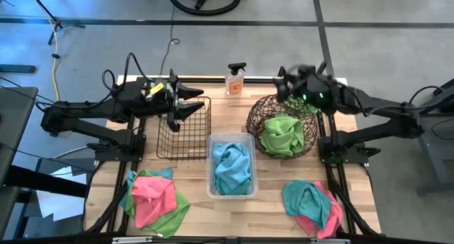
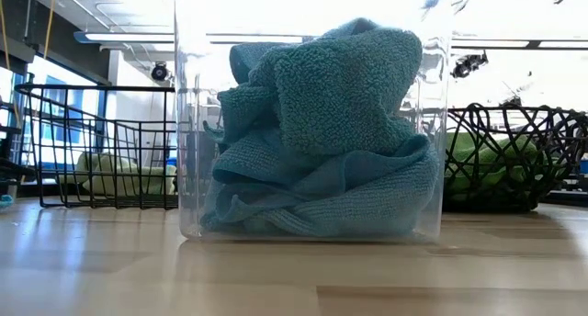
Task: Sort microfiber towel by color & place in baskets
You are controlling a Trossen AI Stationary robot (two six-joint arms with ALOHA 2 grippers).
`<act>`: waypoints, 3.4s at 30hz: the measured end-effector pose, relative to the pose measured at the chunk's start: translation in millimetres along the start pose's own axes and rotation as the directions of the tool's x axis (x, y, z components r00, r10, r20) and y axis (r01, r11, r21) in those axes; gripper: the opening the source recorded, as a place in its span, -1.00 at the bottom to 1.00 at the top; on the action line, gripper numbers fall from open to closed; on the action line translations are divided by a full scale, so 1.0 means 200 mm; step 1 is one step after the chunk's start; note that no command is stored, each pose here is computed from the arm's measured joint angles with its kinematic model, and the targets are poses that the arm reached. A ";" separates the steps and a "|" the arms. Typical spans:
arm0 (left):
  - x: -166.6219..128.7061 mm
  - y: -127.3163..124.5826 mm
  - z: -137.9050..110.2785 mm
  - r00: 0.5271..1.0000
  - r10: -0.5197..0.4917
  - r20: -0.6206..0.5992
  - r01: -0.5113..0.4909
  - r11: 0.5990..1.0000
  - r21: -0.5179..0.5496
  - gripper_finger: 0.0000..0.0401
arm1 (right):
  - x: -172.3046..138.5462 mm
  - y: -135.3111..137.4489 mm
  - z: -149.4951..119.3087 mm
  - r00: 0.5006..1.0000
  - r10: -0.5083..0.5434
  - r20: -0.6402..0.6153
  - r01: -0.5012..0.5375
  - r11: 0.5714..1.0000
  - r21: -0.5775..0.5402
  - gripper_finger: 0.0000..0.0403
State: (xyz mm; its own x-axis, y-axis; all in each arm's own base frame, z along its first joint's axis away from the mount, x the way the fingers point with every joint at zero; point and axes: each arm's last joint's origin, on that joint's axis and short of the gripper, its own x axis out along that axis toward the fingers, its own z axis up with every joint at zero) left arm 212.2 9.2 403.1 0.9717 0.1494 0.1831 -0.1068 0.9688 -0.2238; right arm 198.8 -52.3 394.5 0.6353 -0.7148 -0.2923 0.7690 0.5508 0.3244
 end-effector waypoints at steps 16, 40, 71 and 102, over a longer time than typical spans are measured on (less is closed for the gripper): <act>0.00 0.01 -0.05 0.995 0.023 -0.096 -0.022 1.000 0.014 0.08 | 0.47 -0.68 0.09 0.690 -0.592 -0.418 0.688 0.715 0.122 0.32; -0.01 0.02 -0.10 0.977 0.048 -0.205 -0.043 0.999 0.030 0.08 | 0.56 -1.03 -0.63 0.419 -0.559 -0.715 0.906 0.201 0.374 0.32; -0.01 0.02 -0.10 0.977 0.050 -0.207 -0.045 0.999 0.029 0.08 | 0.53 -1.12 -0.75 0.399 -0.609 -0.685 0.909 0.164 0.384 -0.89; -0.01 0.02 -0.10 0.979 0.048 -0.200 -0.048 0.999 0.005 0.08 | 0.31 -0.94 -0.30 0.850 -0.522 -0.070 0.323 0.412 0.852 -1.00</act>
State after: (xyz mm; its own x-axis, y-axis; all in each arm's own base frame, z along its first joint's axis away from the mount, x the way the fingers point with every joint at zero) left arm 213.9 9.4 383.0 0.9879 0.1532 -0.0233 -0.1545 0.9614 -0.2279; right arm 97.5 -175.1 260.6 0.1436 -0.8648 -0.4812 0.4617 -0.3715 0.8055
